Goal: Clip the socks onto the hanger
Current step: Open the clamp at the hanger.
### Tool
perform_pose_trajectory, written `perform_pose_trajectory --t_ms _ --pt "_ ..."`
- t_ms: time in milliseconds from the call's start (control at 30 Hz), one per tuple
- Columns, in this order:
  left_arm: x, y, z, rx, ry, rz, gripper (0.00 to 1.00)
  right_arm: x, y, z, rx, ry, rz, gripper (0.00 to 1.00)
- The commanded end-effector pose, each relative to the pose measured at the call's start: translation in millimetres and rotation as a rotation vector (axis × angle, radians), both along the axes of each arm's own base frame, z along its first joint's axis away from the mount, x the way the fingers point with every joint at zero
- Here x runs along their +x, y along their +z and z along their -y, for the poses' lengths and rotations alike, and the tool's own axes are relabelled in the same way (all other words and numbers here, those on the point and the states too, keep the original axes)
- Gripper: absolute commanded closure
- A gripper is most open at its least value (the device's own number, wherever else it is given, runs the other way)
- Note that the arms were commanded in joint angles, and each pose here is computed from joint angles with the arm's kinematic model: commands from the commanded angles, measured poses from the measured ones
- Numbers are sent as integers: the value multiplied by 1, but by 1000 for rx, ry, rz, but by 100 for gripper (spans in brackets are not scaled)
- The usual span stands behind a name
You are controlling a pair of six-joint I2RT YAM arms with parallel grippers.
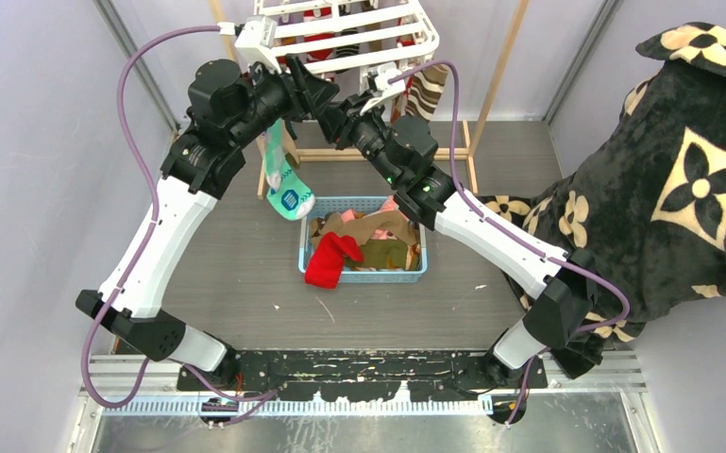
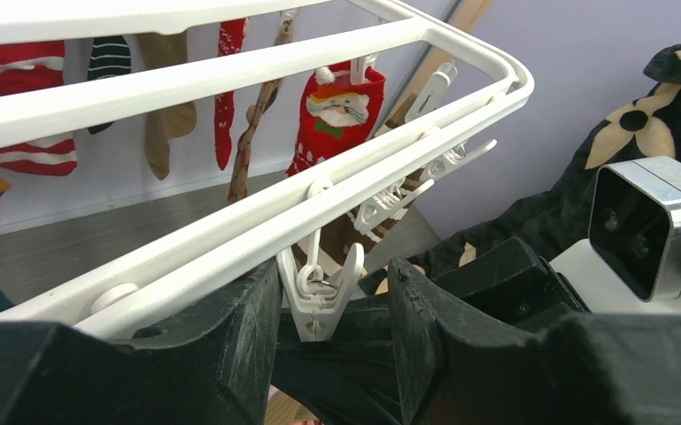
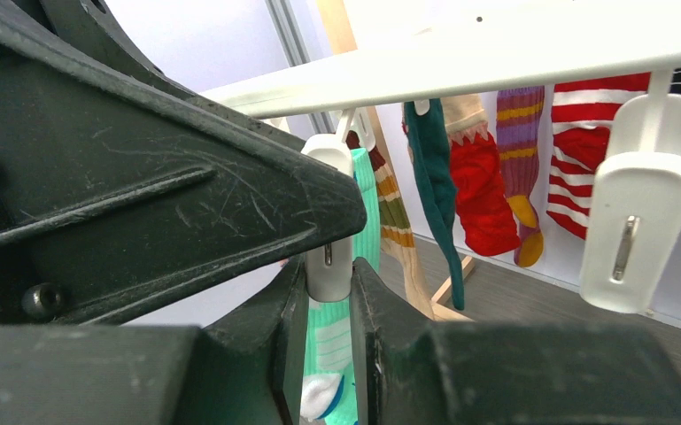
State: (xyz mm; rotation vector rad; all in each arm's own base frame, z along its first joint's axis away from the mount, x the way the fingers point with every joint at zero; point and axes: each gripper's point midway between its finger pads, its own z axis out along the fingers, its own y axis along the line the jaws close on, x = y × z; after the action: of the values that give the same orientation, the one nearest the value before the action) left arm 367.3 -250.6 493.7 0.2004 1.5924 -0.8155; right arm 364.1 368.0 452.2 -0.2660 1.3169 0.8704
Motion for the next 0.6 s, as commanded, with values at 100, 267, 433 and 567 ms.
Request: perform_pose_trajectory --t_ms 100,267,433,567 --pt "-4 45 -8 -70 27 115 56 -30 48 5 67 73 77 99" --pt "0 44 -11 -63 46 127 58 -30 45 4 62 77 71 98" --pt "5 41 -14 -59 77 128 80 -31 44 7 52 71 71 84" --pt "5 41 -17 -55 94 134 92 -36 40 25 27 19 87 51"
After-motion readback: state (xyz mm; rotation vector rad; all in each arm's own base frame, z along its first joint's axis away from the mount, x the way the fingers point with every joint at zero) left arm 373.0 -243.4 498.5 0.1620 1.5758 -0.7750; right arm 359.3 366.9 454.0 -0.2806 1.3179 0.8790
